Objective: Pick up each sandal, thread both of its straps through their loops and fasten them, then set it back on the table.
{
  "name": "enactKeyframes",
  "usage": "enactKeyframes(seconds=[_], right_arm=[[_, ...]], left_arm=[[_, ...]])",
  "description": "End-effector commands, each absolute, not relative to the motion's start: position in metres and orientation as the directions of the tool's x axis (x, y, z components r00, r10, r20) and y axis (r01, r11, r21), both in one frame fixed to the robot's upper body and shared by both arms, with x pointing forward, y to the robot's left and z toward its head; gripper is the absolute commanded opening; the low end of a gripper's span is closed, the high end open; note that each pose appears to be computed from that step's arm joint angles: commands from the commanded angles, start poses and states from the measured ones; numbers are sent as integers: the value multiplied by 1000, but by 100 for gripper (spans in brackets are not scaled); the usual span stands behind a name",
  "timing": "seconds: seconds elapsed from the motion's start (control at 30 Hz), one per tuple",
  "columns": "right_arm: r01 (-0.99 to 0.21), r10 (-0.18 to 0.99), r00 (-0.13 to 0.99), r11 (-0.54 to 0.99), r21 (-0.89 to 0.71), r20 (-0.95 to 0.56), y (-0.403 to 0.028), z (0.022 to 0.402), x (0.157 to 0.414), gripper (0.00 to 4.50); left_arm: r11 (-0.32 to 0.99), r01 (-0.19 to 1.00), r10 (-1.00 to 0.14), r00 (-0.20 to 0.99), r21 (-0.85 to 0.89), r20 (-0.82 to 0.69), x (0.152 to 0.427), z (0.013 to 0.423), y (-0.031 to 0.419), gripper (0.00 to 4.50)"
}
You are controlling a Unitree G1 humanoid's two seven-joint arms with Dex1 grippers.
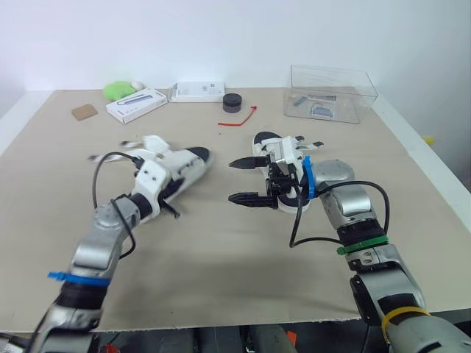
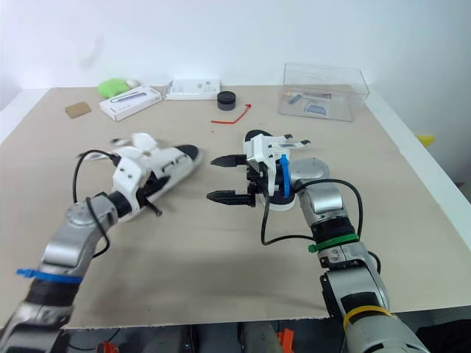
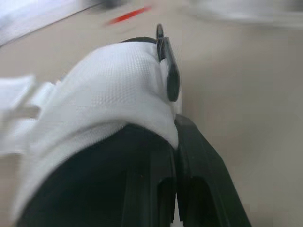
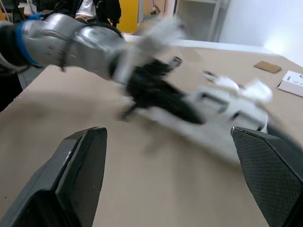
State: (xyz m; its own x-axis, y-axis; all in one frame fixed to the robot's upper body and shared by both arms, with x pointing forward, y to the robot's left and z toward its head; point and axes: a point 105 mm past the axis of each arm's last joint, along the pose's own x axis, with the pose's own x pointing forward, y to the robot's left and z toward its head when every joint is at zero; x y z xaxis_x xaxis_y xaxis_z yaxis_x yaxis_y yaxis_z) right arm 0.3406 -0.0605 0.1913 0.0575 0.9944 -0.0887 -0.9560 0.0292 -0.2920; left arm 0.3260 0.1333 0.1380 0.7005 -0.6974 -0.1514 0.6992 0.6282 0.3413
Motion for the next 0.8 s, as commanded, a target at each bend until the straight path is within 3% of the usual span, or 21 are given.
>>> enactKeyframes(seconds=[0.03,0.3,0.6,0.8], right_arm=[[-941,997,49,25,-337,-61,-65,206,336,450],[-942,997,47,21,-335,-68,-65,203,331,450],[-942,996,48,19,-334,-80,-66,200,328,450],[-941,995,44,12,-337,-86,-63,198,327,450]], left_arm=[[259,864,-867,404,431,-290,264,126,117,4],[-75,885,-874,163,459,-458,227,104,130,4],[-247,828,-854,59,503,-517,223,102,141,4],[-269,811,-851,53,520,-523,227,102,143,4]])
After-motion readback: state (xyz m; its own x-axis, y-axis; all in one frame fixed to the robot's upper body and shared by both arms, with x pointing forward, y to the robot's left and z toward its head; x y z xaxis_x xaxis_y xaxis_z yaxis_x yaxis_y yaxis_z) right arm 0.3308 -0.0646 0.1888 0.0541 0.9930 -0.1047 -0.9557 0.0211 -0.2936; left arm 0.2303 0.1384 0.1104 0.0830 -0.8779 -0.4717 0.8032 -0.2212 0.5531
